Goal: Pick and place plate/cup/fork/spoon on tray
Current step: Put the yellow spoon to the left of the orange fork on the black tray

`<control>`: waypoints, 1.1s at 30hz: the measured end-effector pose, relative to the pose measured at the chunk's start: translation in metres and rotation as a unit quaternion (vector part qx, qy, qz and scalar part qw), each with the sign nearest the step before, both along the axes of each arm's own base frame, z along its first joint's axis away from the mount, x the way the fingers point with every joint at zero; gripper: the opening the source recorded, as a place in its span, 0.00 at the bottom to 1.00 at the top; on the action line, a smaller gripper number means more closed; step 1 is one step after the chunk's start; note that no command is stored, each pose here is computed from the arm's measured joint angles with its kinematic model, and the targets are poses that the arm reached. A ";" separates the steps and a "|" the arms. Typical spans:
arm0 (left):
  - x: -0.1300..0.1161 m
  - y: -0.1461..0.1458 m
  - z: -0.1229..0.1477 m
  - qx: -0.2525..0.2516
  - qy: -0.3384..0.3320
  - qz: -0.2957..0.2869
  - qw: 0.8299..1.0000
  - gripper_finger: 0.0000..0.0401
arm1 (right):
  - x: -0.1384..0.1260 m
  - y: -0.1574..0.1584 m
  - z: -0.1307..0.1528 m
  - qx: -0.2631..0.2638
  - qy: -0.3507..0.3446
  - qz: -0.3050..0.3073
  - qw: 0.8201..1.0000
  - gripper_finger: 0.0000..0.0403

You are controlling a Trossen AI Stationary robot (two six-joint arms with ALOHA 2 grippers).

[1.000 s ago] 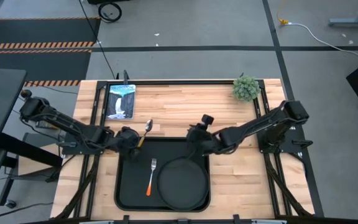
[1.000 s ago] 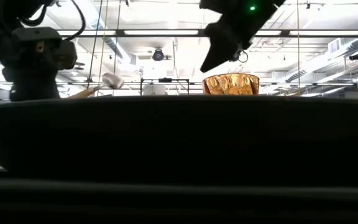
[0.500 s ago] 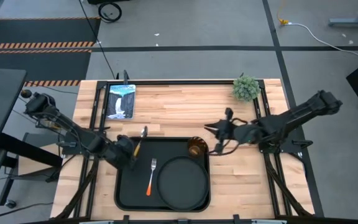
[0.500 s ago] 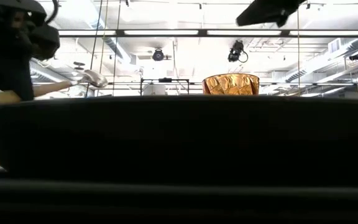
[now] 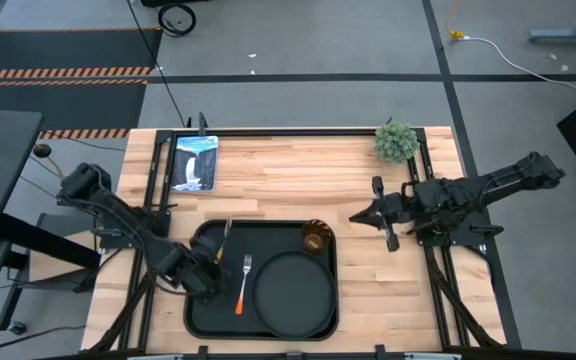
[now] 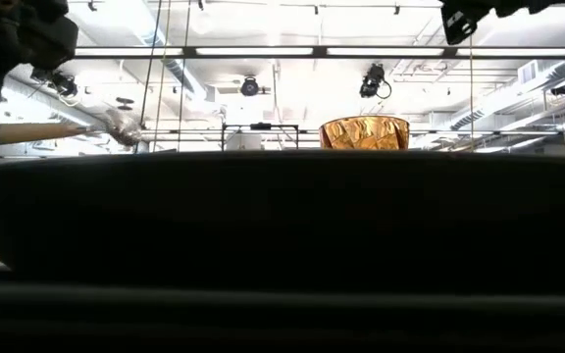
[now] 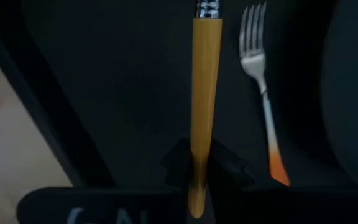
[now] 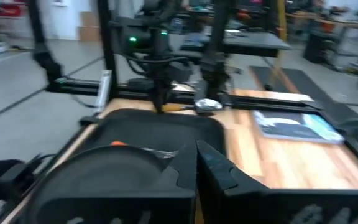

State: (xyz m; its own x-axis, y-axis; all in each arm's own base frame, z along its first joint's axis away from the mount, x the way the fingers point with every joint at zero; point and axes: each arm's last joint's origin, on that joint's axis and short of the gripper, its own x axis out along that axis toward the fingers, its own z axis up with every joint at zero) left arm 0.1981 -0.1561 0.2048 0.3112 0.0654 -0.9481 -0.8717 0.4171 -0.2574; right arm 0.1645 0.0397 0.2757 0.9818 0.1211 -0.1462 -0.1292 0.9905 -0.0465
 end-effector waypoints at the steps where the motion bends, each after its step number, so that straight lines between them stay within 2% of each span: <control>1: 0.002 -0.003 -0.001 -0.003 0.013 0.003 1.000 0.10 | -0.001 -0.001 -0.002 0.000 -0.003 0.009 1.000 0.01; 8: 0.015 -0.018 -0.007 -0.032 0.106 0.040 0.993 0.10 | -0.006 -0.005 -0.012 -0.013 0.002 0.015 1.000 0.04; 14: 0.027 -0.035 -0.018 -0.059 0.170 0.053 0.982 0.10 | -0.008 -0.008 -0.012 -0.021 -0.003 0.007 1.000 0.02; 19: 0.039 -0.046 -0.029 -0.062 0.199 0.061 0.976 0.10 | -0.009 -0.010 -0.011 -0.035 -0.011 0.005 0.999 0.02; 23: 0.049 -0.054 -0.033 -0.073 0.218 0.063 0.971 0.10 | -0.013 -0.011 -0.008 -0.044 -0.023 0.027 0.998 0.02; 26: 0.057 -0.060 -0.031 -0.067 0.228 0.065 0.969 0.10 | -0.015 -0.012 -0.006 -0.044 -0.028 0.033 0.998 0.02; 33: 0.070 -0.070 -0.037 -0.012 0.276 0.058 0.959 0.10 | -0.015 -0.014 -0.007 -0.050 -0.025 0.028 0.998 0.02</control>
State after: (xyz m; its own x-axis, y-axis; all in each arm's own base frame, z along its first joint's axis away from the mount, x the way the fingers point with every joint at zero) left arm 0.2682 -0.2264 0.1676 -0.2463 0.0452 -0.9681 -0.9183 0.3085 0.2481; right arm 0.1494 0.0254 0.2685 0.9801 0.1640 -0.1119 -0.1799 0.9719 -0.1515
